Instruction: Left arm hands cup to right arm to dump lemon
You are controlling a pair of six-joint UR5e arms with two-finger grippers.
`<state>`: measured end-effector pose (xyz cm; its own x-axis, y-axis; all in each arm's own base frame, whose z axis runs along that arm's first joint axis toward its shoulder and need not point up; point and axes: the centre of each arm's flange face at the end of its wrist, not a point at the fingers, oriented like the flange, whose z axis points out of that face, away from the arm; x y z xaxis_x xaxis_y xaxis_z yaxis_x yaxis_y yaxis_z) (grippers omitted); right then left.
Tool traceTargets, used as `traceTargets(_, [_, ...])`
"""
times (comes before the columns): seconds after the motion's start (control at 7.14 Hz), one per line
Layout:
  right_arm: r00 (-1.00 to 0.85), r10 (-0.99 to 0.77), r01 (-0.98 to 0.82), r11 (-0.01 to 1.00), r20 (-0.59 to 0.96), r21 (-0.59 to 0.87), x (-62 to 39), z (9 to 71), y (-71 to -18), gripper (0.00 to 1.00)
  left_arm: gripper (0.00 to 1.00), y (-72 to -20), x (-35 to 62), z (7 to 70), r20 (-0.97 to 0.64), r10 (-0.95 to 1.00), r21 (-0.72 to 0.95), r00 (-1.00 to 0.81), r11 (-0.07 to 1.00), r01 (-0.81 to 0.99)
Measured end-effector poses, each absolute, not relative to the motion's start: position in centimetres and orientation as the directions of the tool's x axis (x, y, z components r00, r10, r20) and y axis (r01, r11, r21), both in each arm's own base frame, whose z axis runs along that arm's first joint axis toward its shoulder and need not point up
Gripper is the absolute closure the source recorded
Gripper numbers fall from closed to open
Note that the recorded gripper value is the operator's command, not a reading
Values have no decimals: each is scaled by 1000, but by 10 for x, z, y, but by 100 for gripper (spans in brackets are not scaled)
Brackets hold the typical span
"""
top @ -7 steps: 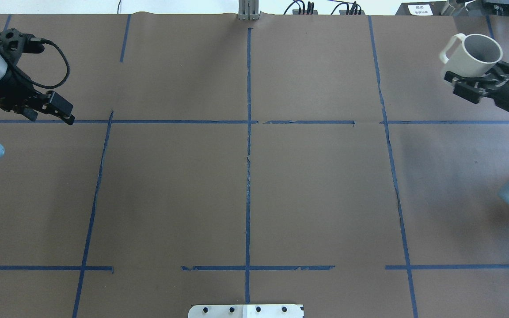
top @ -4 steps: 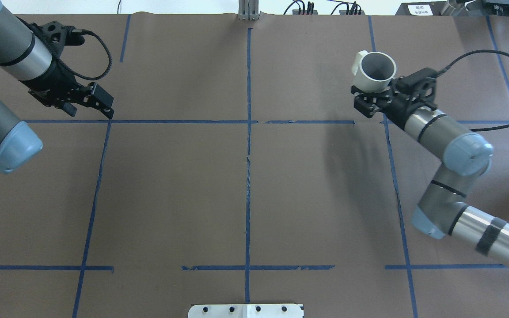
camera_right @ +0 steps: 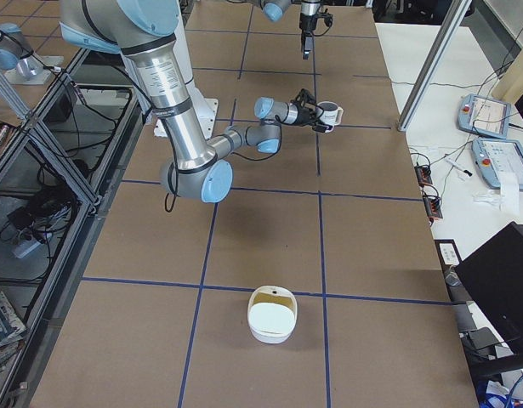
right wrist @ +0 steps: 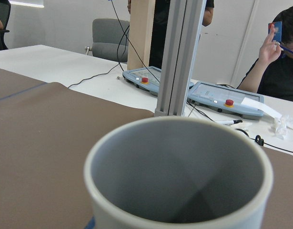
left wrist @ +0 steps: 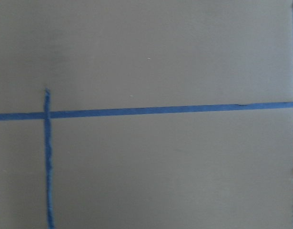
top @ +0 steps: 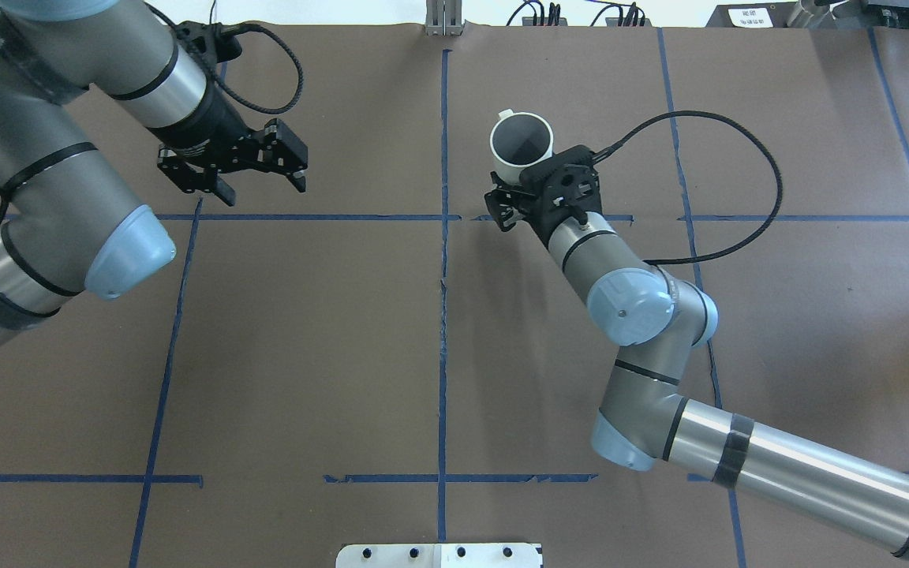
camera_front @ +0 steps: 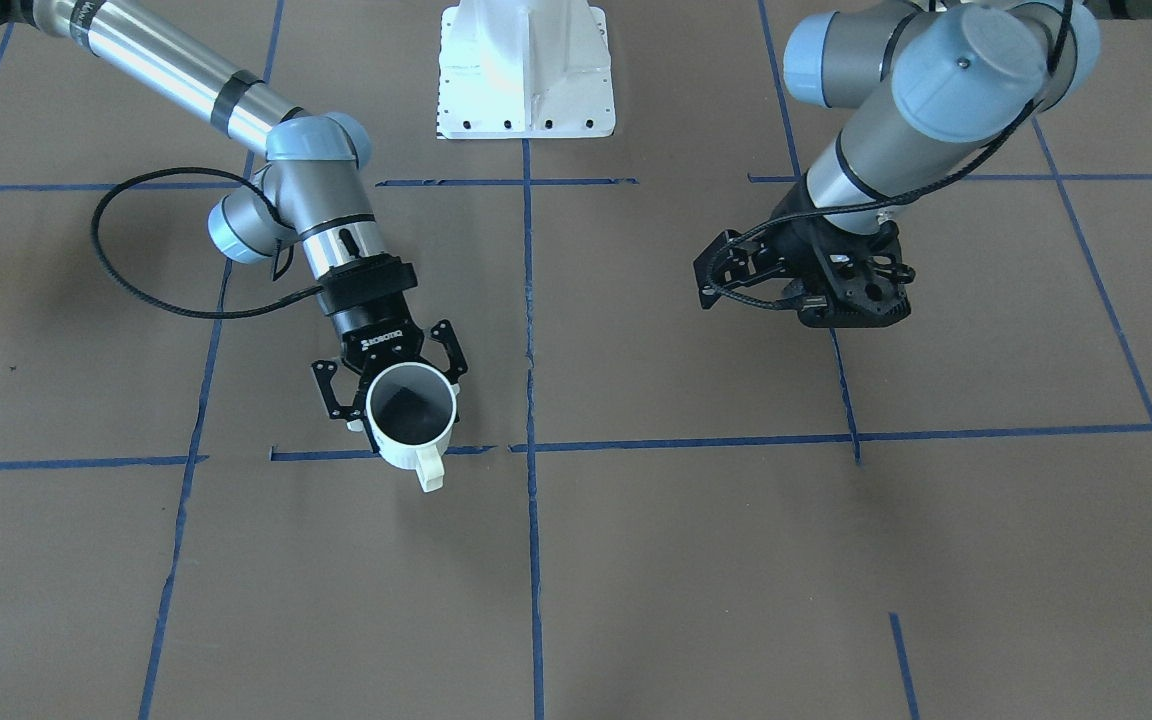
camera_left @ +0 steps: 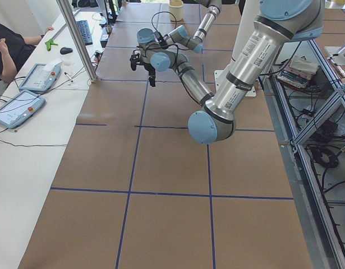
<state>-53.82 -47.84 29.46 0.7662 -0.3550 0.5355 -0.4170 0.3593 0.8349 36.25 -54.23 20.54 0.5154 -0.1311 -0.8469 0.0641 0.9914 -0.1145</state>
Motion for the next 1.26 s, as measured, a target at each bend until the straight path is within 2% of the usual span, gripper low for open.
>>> traceTargets(0.42, [827,-313,-356,353,468,865,-594,249,-442,56,0,-569,415,130,-826,-304,-274,475,953,133])
traceTargets(0.84, [832,-319,-347,340,454,874,-612,239,-417,55,0,-564,444,115,-815,-329,-308,478,943,124])
traceTargets(1.26, [830,-322,-349,339,456,874,-612,236,-415,55,23,-547,468,120,-809,-318,-314,494,945,93])
